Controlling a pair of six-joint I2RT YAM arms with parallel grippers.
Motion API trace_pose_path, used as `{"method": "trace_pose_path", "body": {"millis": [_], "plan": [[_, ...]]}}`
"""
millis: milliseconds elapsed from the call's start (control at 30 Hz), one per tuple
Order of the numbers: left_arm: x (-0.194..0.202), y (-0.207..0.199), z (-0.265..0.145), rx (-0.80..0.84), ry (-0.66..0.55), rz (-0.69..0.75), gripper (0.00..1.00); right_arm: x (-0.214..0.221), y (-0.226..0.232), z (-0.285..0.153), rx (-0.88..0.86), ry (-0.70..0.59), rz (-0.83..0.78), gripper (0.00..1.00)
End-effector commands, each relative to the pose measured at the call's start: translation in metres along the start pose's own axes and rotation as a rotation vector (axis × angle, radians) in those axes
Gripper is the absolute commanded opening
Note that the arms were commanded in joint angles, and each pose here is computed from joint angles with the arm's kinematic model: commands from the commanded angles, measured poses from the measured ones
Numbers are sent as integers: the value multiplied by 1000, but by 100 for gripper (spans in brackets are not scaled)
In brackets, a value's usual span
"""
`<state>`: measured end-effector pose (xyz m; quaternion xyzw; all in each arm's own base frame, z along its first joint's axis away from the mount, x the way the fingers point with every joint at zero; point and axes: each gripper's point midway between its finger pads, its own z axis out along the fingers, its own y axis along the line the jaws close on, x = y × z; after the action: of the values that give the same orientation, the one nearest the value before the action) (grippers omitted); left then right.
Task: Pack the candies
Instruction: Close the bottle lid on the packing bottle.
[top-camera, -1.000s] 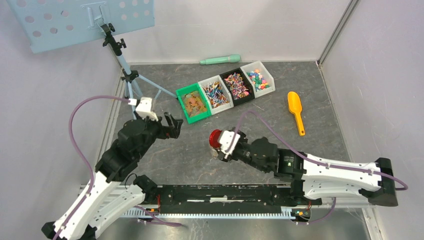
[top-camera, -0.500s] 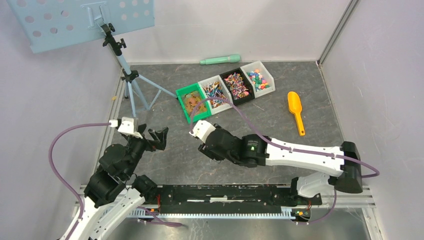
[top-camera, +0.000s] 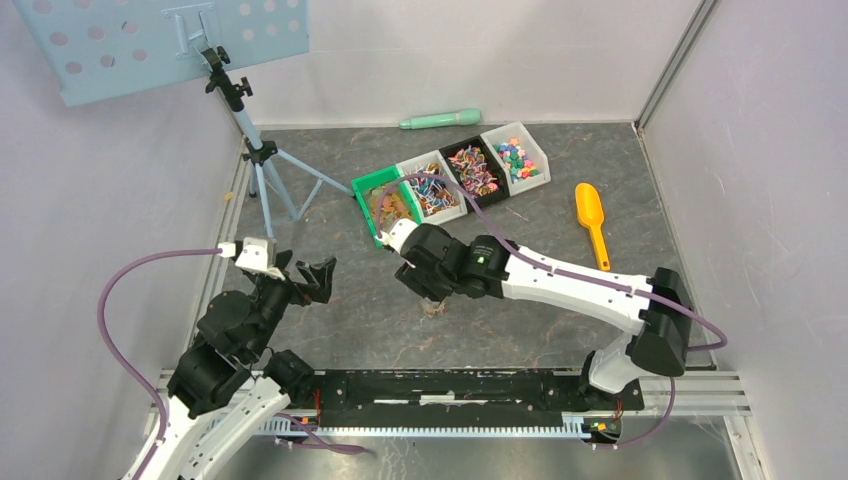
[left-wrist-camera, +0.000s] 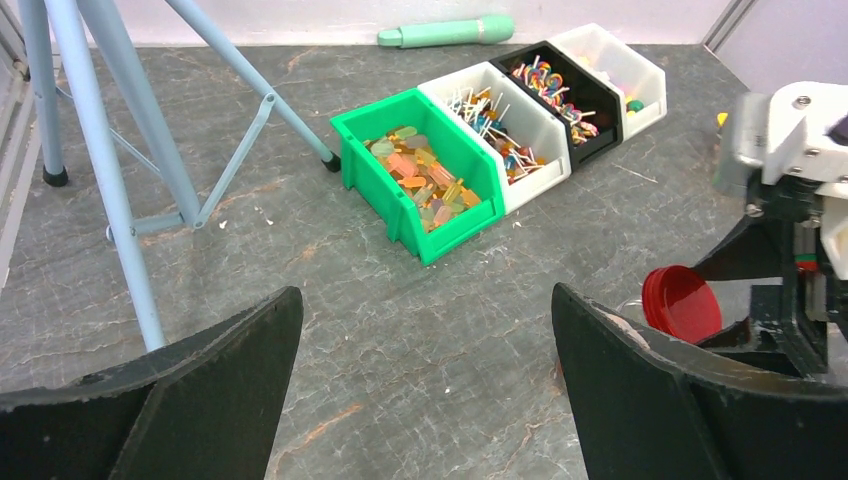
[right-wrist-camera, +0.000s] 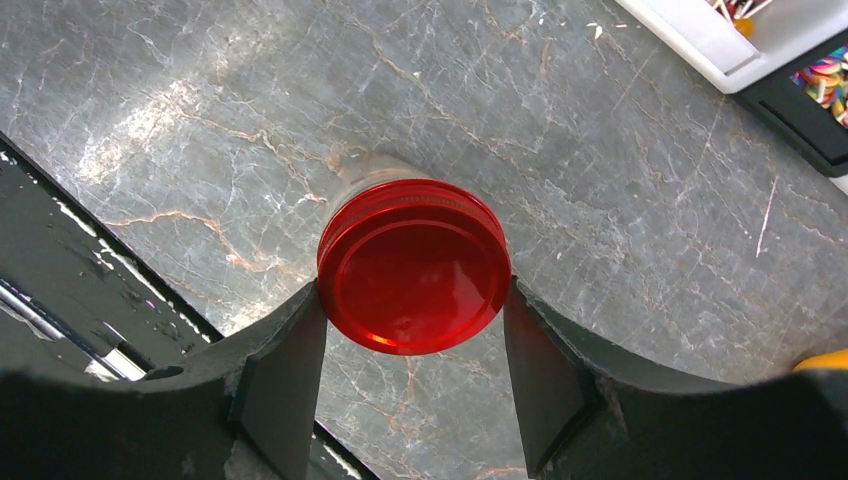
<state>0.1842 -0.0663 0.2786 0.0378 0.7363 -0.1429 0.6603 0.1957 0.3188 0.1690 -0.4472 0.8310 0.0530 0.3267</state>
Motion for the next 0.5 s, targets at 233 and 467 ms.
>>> {"method": "trace_pose_path", "body": {"millis": [233,467], "plan": [[-5,2,-4,6,-28,15,100,4,6,19,-53,109,-55,55],[-3,0,-2,11,-21,24,100,10,2,27,-36,165,-80,56]]}}
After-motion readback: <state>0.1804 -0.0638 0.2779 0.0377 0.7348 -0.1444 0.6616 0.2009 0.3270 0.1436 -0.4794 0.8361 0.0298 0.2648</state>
